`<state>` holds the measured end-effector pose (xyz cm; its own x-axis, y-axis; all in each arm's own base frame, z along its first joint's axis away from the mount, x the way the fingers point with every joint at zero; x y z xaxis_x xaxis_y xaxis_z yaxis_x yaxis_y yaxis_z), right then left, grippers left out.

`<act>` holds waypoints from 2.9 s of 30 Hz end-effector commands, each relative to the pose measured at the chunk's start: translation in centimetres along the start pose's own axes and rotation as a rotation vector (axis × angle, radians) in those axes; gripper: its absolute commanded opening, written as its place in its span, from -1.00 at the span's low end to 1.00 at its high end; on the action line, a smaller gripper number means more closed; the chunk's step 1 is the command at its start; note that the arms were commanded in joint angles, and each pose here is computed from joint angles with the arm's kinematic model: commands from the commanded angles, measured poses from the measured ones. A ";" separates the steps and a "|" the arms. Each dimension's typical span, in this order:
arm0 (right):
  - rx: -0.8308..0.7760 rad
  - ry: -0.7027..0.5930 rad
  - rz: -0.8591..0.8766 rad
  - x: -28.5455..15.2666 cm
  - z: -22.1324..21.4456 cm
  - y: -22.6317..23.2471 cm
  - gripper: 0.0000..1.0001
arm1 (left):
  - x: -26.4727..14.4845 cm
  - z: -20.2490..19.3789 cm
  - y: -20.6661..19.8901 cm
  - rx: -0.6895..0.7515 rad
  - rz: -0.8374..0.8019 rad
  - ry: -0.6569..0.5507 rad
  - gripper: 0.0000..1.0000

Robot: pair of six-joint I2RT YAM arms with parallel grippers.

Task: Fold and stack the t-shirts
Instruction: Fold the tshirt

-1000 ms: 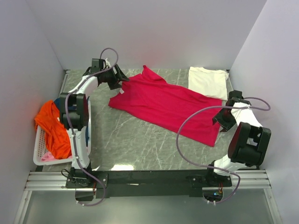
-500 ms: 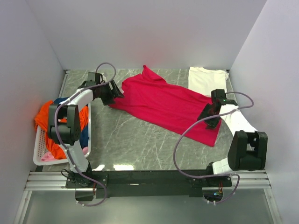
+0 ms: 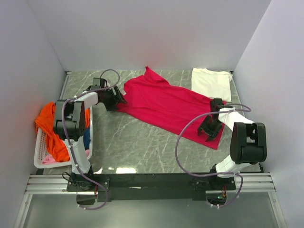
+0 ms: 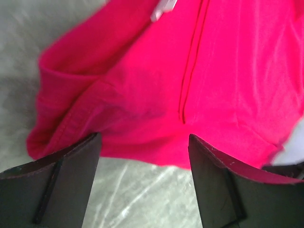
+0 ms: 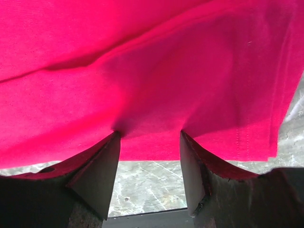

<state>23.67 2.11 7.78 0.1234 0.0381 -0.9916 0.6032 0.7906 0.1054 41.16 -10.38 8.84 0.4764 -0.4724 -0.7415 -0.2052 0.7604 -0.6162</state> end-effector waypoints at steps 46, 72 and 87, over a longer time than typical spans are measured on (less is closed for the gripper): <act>-0.018 -0.270 0.158 -9.3 1.1 -0.1 0.20 | 2.5 -1.3 -6.9 0.305 0.214 -0.112 0.11; -0.021 -0.267 0.149 -9.0 0.0 -0.9 0.20 | 4.2 -1.9 -8.3 0.287 0.191 -0.095 -0.29; -0.021 -0.265 0.149 -8.9 -0.4 -1.1 0.20 | 5.0 -2.0 -8.0 0.285 0.205 -0.081 -0.73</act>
<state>21.95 1.12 15.95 0.3902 -0.0014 -0.9207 0.5584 0.7955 0.2354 42.48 -19.04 8.76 0.4898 -0.2594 -0.8323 -0.0782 0.9378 -0.3383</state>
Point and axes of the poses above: each gripper's point midway between its finger pads, its own x axis out along the fingers, its own y axis along the line the jaws close on, z = x × y, the point moved 6 cm from there along -x, back along the fingers, and after that the axes turned 2 degrees about -x, right-handed, at the moved point
